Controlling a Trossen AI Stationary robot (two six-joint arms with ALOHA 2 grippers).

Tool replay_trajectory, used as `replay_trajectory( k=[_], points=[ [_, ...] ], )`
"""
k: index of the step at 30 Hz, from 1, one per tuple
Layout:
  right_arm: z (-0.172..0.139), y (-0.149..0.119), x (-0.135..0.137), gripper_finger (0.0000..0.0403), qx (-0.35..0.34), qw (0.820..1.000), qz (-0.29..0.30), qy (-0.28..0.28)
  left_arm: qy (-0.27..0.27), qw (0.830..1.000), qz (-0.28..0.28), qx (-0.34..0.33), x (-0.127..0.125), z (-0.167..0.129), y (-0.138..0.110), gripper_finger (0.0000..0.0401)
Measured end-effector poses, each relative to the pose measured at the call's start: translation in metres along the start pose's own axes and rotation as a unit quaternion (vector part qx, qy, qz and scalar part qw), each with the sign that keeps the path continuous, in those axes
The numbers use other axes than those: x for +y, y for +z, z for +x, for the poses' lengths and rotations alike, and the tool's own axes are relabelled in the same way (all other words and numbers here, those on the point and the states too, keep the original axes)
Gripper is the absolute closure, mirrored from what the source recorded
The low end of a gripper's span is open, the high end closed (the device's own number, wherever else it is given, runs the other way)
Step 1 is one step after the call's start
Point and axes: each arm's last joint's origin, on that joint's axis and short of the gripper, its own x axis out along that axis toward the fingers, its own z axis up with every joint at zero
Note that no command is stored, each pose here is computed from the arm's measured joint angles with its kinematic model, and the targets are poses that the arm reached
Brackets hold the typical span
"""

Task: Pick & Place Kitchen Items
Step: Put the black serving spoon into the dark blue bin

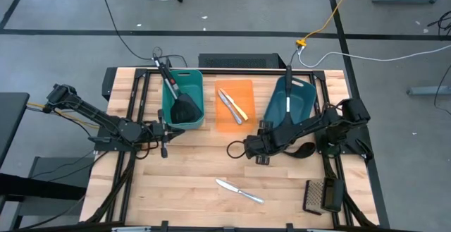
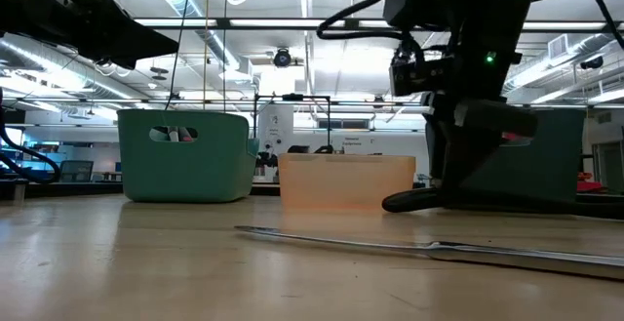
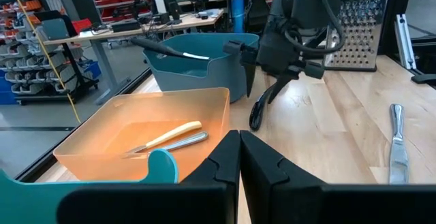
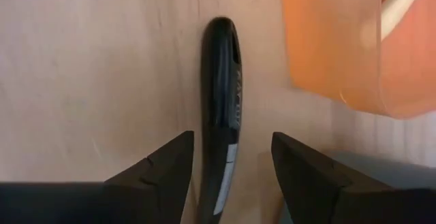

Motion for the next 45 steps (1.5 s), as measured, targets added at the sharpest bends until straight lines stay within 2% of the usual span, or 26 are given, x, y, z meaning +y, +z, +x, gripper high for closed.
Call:
replay_trajectory(
  k=[4,8,22,35,38,43,45],
  points=[
    [0.001,-0.002,0.0,0.0197,0.008,1.0,0.006,0.003,0.0,1.0,0.0,0.0,0.0,0.0,0.0,0.0385],
    [0.003,-0.002,0.002,0.0198,0.018,0.999,0.01,0.033,0.0,1.0,-0.001,-0.001,0.0,0.0,0.0,0.0385],
    [0.007,0.0,-0.003,0.0198,0.016,1.0,0.001,0.027,0.0,1.0,-0.001,-0.001,0.0,0.0,0.0,0.0385],
    [0.022,0.001,0.005,0.0199,0.046,0.996,-0.005,0.073,0.0,1.0,0.0,-0.001,0.0,0.0,0.0,0.0385],
    [0.02,0.0,0.009,0.0216,0.04,0.996,-0.003,0.077,0.0,1.0,0.001,0.0,0.0,0.0,0.0,0.0385],
    [0.019,0.0,0.011,0.0302,0.039,0.996,0.002,0.085,0.0,1.0,0.001,-0.001,0.0,0.0,0.0,0.0385],
    [0.019,0.0,0.011,0.0313,0.039,0.996,0.007,0.085,0.0,1.0,0.001,0.0,0.0,0.0,0.0,0.0385]
  ],
)
